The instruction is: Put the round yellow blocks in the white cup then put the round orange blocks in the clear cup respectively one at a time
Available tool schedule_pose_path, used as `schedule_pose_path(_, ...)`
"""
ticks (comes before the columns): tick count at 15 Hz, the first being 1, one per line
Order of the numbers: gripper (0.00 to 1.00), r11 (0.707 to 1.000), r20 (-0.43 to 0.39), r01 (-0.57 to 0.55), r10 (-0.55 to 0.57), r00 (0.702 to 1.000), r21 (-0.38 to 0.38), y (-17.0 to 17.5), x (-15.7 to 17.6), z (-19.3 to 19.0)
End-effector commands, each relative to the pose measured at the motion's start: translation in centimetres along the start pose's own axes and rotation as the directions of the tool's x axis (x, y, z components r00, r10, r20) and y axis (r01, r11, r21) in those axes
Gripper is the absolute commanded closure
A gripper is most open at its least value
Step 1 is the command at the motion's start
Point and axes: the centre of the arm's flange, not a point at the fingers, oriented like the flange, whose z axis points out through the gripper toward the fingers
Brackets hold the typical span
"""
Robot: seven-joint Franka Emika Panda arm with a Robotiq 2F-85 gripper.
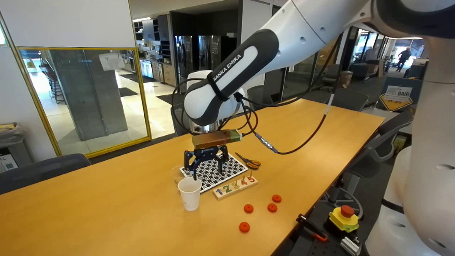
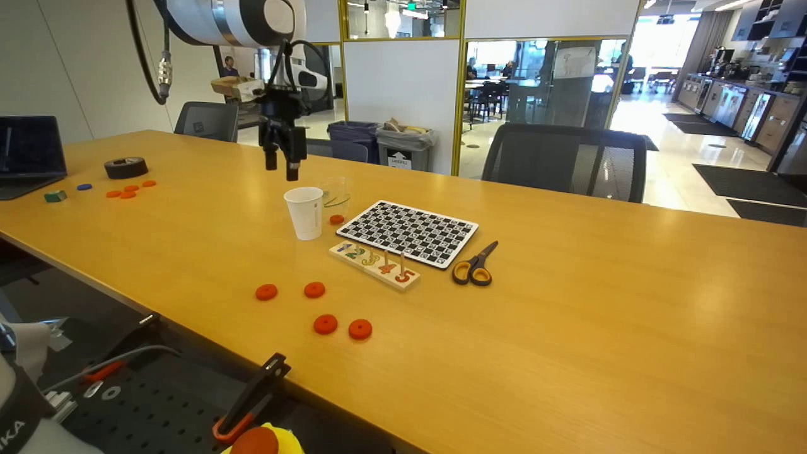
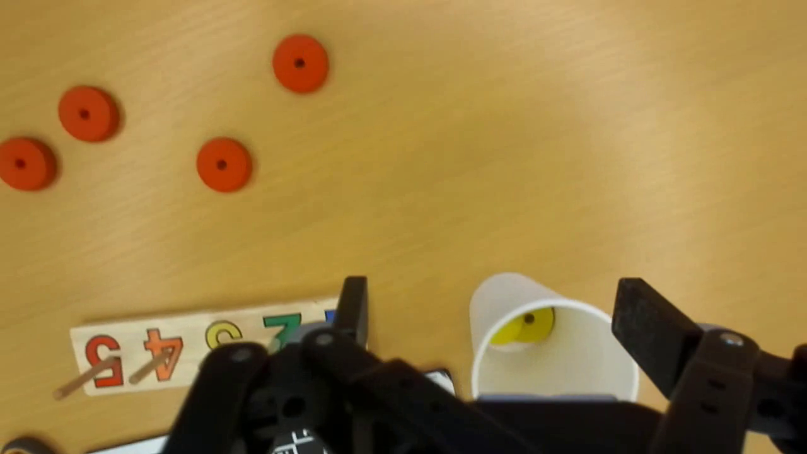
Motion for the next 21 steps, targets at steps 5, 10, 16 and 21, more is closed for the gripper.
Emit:
schedule_pose_path(5, 0.0, 0.981, -0.007, -0.171, 0.173, 0.985, 0.096, 7.7, -6.1, 7.1)
schedule_pose_path(10, 0.0, 0.959, -0.024, -0.27, 0.273, 0.962, 0.089, 9.3, -8.0, 12.1)
schedule_pose_path(16, 0.0, 0.953, -0.039, -0.295, 0.298, 0.954, 0.065, 8.6, -9.8, 16.1)
schedule_pose_path(21, 0.0, 0.959, -0.105, -0.277, 0.282, 0.954, 0.057, 7.7, -10.1, 18.4)
